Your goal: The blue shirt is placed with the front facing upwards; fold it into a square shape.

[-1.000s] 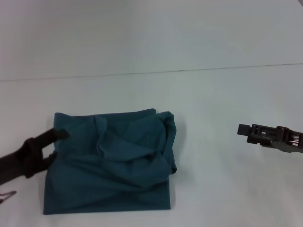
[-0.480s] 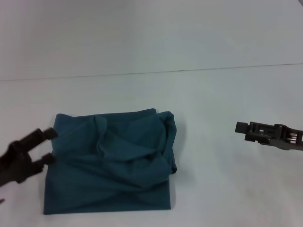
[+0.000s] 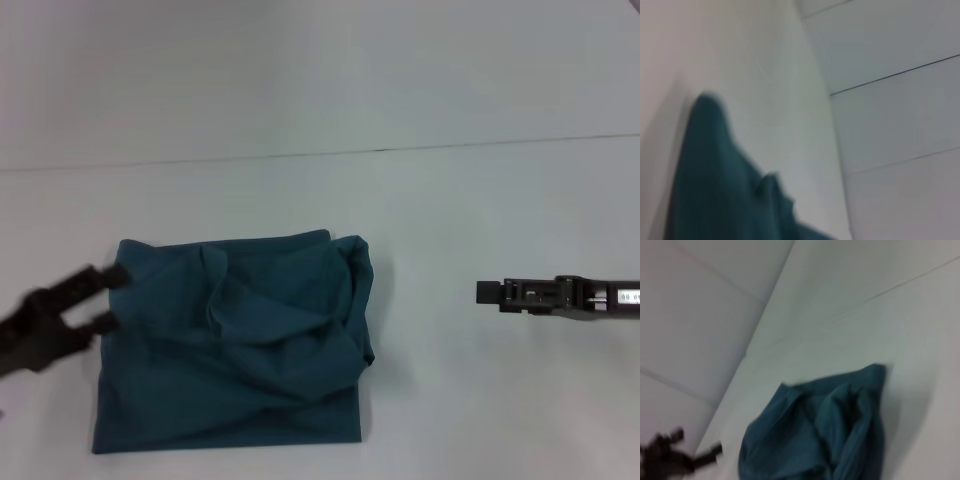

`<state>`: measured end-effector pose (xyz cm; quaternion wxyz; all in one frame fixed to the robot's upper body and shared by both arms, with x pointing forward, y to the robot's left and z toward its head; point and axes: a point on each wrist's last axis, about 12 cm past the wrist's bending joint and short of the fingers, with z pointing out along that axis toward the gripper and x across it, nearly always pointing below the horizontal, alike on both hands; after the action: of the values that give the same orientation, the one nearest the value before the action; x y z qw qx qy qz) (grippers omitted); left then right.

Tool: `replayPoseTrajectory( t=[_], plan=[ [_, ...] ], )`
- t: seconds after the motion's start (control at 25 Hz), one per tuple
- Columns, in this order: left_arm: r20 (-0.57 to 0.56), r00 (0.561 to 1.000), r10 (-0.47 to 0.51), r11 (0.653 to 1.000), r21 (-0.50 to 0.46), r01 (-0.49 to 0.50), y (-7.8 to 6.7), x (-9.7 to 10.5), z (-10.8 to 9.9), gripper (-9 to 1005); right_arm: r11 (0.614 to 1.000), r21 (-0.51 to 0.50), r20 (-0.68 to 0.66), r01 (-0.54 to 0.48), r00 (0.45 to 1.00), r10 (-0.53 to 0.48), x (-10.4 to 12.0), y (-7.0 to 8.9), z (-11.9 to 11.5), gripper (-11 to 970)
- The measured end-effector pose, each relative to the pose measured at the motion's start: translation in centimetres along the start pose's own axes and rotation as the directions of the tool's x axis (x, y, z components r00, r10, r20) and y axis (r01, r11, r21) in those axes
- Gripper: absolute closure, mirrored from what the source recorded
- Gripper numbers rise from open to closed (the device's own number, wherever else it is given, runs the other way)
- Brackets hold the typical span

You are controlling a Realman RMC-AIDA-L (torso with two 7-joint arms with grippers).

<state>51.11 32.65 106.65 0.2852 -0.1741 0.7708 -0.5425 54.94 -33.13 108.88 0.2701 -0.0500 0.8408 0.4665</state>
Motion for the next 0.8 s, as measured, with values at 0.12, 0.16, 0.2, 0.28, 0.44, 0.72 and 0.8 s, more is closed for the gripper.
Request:
replayPoseTrajectory(
  t=[0.12, 0.16, 0.2, 0.28, 0.44, 0.72, 0.8],
  plan=[
    [0.023, 0.997, 0.078, 0.997, 0.024, -0.078, -1.2, -1.2, -2.6, 60, 0.997, -0.021, -0.093, 0.073, 0.993, -0.074, -2.3, 1.5, 0.6, 158],
    [0.026, 0.994, 0.105, 0.994, 0.028, -0.105, -1.5, -1.5, -3.3, 60, 0.995, -0.027, -0.134, 0.093, 0.986, -0.095, -3.1, 2.2, 1.0, 158],
    [0.010, 0.989, 0.146, 0.988, 0.043, -0.147, -1.9, -1.7, -4.0, 60, 0.994, -0.034, -0.172, 0.108, 0.979, -0.113, -3.9, 2.9, 1.5, 158],
    [-0.005, 0.983, 0.185, 0.982, 0.047, -0.185, -2.2, -1.7, -4.8, 60, 0.987, -0.049, -0.264, 0.154, 0.951, -0.162, -5.6, 4.7, 2.8, 159],
    [0.016, 0.984, 0.176, 0.984, 0.018, -0.177, -1.7, -1.6, -6.0, 59, 0.971, -0.032, -0.394, 0.236, 0.890, -0.230, -8.9, 8.6, 5.9, 160],
    [0.121, 0.987, 0.105, 0.994, 0.021, -0.109, -1.1, -1.6, -7.5, 59, 0.959, 0.094, -0.465, 0.267, 0.864, -0.195, -11.4, 12.0, 9.7, 161],
    [0.131, 0.986, 0.098, 0.994, 0.025, -0.102, -1.0, -1.5, -7.5, 59, 0.948, 0.120, -0.497, 0.294, 0.844, -0.199, -11.2, 12.4, 10.6, 162]
  ],
)
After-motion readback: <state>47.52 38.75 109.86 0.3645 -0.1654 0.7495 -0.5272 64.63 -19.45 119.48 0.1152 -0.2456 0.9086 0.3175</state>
